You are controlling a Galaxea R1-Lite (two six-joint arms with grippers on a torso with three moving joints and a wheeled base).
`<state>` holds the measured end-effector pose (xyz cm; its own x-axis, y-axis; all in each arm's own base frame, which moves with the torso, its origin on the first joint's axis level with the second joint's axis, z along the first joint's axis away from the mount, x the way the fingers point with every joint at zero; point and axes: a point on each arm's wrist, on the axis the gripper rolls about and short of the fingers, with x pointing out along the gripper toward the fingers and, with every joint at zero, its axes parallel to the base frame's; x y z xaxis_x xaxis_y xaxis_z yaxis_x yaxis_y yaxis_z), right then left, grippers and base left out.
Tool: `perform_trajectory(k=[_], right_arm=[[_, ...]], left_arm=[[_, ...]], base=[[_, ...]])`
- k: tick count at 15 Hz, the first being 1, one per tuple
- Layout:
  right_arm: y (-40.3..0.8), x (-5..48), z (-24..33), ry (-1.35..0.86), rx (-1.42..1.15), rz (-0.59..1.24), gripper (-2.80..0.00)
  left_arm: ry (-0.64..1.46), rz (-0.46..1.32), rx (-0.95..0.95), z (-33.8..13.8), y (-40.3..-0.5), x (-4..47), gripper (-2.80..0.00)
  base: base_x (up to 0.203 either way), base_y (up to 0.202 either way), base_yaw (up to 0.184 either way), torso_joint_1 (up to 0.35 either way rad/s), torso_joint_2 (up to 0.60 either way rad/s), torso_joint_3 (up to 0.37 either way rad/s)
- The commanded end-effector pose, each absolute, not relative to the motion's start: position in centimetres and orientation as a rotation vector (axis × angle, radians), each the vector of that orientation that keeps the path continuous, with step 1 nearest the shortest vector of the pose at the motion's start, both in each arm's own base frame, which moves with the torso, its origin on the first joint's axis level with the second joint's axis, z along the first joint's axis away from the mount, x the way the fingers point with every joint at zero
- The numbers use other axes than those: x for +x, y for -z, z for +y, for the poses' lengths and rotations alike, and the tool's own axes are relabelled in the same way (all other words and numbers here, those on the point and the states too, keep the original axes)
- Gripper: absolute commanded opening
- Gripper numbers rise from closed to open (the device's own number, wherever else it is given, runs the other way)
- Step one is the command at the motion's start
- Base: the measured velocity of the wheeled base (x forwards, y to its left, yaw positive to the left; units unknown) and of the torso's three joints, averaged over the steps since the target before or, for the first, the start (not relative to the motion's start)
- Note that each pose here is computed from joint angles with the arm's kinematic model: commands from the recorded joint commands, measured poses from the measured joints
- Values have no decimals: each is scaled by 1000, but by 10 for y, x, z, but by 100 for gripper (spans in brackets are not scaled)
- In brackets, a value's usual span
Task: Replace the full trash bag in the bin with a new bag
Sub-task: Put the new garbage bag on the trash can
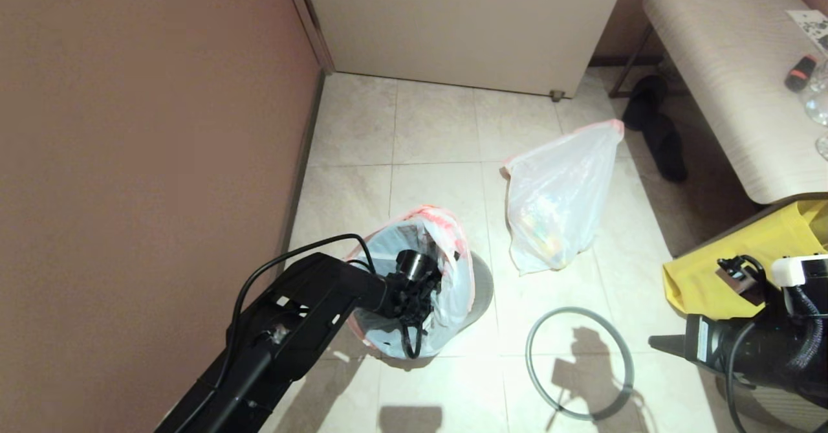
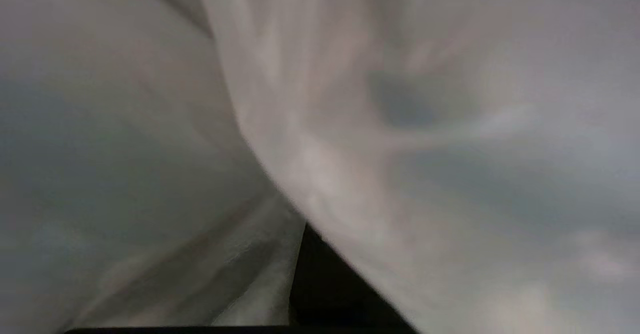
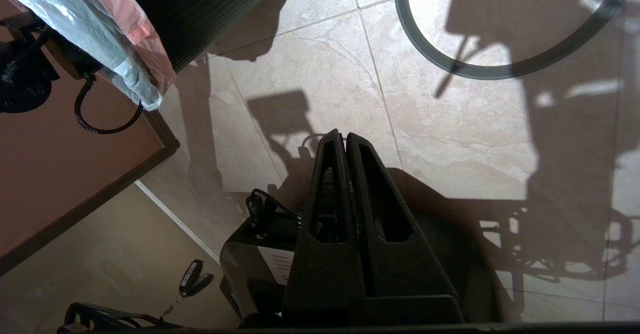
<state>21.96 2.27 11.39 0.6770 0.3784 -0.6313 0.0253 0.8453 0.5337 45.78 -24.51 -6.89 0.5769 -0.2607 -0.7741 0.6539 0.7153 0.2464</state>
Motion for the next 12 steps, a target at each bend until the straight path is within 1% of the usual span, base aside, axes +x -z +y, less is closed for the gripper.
perform_trajectory(k=[1, 2, 6, 8, 9, 12], right_arm=[[-114, 219, 23, -211, 544, 811, -280], [-115, 218, 23, -212, 543, 807, -280], [-124, 213, 23, -222, 539, 767, -280], [-127, 211, 23, -227, 538, 753, -280], [-128, 211, 23, -229, 537, 747, -280], [-127, 212, 23, -230, 536, 753, -280]], left_arm=[[564, 758, 549, -248, 63, 458, -280], [558, 741, 532, -250, 56, 457, -280], [520, 642, 389, -272, -7, 447, -280], [502, 586, 279, -284, -35, 440, -280], [501, 563, 249, -287, -43, 437, -280], [495, 580, 196, -283, -49, 422, -280]], base=[[0, 0, 0, 0, 0, 0], [0, 0, 0, 0, 0, 0], [0, 0, 0, 0, 0, 0], [0, 0, 0, 0, 0, 0], [0, 0, 0, 0, 0, 0], [0, 0, 0, 0, 0, 0]])
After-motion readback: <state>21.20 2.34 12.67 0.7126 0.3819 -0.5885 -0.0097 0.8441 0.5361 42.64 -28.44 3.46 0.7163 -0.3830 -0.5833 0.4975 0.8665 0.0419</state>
